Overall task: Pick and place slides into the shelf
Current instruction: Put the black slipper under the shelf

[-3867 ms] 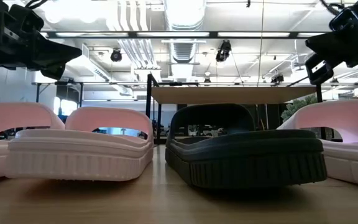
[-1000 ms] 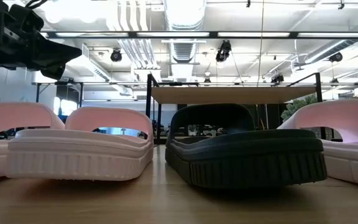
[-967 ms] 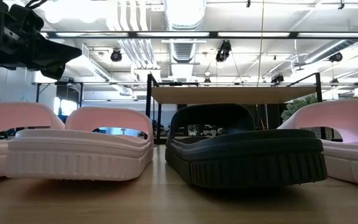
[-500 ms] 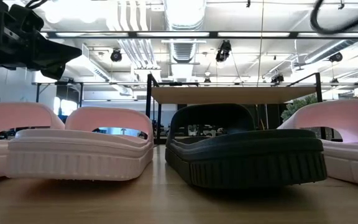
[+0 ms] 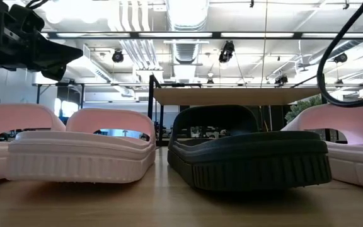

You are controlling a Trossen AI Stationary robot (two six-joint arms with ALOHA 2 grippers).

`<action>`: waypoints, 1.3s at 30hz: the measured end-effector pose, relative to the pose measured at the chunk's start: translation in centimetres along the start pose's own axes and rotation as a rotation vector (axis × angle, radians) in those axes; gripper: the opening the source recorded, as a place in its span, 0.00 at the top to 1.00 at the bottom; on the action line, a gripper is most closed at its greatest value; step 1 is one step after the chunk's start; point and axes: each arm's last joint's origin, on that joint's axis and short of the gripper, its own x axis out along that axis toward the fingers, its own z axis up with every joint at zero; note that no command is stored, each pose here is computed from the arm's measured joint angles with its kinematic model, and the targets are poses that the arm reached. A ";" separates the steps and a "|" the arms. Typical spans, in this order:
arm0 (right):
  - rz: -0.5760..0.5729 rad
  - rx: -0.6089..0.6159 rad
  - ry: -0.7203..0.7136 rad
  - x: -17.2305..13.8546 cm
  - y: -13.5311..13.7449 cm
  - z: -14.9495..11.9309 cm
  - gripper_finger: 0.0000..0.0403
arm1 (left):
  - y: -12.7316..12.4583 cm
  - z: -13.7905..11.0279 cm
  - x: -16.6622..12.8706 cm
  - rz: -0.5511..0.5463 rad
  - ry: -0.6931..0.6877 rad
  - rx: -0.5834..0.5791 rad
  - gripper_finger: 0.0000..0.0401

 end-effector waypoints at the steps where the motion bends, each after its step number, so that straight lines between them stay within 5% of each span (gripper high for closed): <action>1: -0.007 0.000 0.001 0.2 -0.1 0.0 0.48 | 0.0 0.0 0.0 0.000 0.000 0.000 1.00; 5: -0.024 0.020 0.004 0.6 -0.2 -0.1 0.57 | 0.0 0.0 0.0 0.000 -0.001 0.000 1.00; 13: -0.048 0.075 -0.002 0.9 -0.4 -0.1 0.95 | 0.0 0.0 0.0 0.000 -0.001 0.000 1.00; 17: -0.005 0.112 -0.051 -0.8 -0.5 0.2 0.97 | 0.0 0.0 0.0 -0.001 -0.001 0.000 1.00; 26: 0.033 0.231 -0.428 -6.2 -3.0 2.4 0.96 | 0.0 0.0 0.0 -0.001 -0.001 0.000 1.00; 34: -0.146 0.118 -0.400 -3.6 -5.3 6.6 0.96 | 0.0 0.0 0.0 0.000 -0.001 0.000 1.00; 39: -0.030 0.065 -0.378 -2.3 -7.3 9.3 0.96 | 0.0 0.0 0.0 0.000 -0.001 0.000 1.00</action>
